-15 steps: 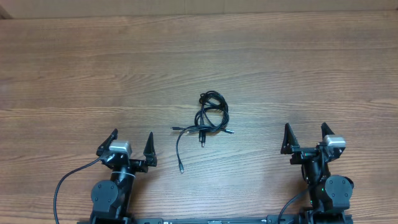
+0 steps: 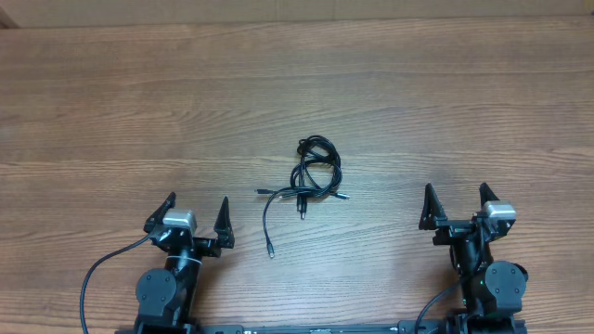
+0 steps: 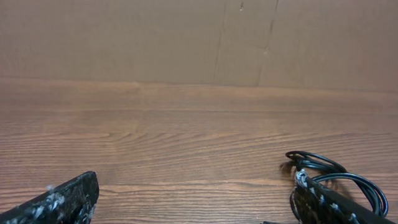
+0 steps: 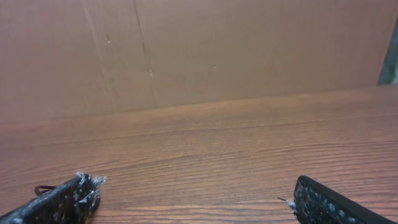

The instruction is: Untangle cables

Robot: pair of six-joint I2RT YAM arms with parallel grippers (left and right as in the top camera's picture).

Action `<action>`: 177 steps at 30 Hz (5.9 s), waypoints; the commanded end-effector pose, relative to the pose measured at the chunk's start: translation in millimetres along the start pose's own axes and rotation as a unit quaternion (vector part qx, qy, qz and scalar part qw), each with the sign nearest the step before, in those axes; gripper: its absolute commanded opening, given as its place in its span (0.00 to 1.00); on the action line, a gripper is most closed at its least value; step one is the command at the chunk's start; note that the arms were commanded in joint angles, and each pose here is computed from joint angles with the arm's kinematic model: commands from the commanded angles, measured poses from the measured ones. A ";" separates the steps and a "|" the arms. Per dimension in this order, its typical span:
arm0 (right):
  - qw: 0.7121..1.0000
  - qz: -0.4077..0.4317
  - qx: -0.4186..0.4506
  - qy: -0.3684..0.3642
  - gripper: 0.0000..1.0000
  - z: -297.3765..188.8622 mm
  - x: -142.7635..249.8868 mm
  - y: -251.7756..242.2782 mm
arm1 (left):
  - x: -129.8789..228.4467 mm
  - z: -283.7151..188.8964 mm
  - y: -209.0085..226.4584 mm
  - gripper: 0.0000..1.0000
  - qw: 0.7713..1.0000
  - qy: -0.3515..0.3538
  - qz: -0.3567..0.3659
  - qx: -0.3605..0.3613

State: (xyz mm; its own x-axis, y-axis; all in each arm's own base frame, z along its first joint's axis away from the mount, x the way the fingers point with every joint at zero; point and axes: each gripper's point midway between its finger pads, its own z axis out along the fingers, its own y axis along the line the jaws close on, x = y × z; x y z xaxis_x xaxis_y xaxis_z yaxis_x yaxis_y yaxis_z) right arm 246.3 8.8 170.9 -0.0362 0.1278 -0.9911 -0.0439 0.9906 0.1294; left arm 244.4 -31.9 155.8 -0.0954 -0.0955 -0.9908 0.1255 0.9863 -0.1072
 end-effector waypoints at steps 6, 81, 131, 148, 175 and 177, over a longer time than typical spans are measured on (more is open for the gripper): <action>1.000 -0.002 0.001 -0.003 1.00 0.0 1.3 -0.3 | 0.2 -0.3 1.9 0.99 1.000 -0.002 -0.007 -0.004; 1.000 -0.002 0.001 -0.003 1.00 0.0 1.3 -0.3 | -77.1 19.5 -38.9 1.00 0.990 0.113 0.007 0.082; 1.000 -0.002 0.001 -0.003 1.00 0.0 1.3 -0.3 | 57.8 135.8 -177.2 1.00 0.755 0.479 0.260 0.364; 1.000 -0.002 0.001 -0.003 1.00 0.0 1.3 -0.3 | 47.5 168.5 -185.0 1.00 0.693 0.319 0.471 0.443; 1.000 -0.002 0.001 -0.003 1.00 0.0 1.3 -0.3 | 94.4 181.6 -193.0 0.99 0.659 0.322 0.500 0.461; 1.000 -0.002 0.001 -0.003 1.00 0.0 1.3 -0.3 | 95.8 183.7 -193.4 0.99 0.660 0.320 0.501 0.460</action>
State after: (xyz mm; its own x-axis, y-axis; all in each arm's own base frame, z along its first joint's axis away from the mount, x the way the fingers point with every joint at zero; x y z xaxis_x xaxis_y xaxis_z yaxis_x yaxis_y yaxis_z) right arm 246.3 9.1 170.9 -0.0360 0.1278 -0.9911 -0.0451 0.9906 0.1294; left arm 388.0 -251.7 68.8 0.1010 0.9126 -0.3962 0.9641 0.0086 0.2656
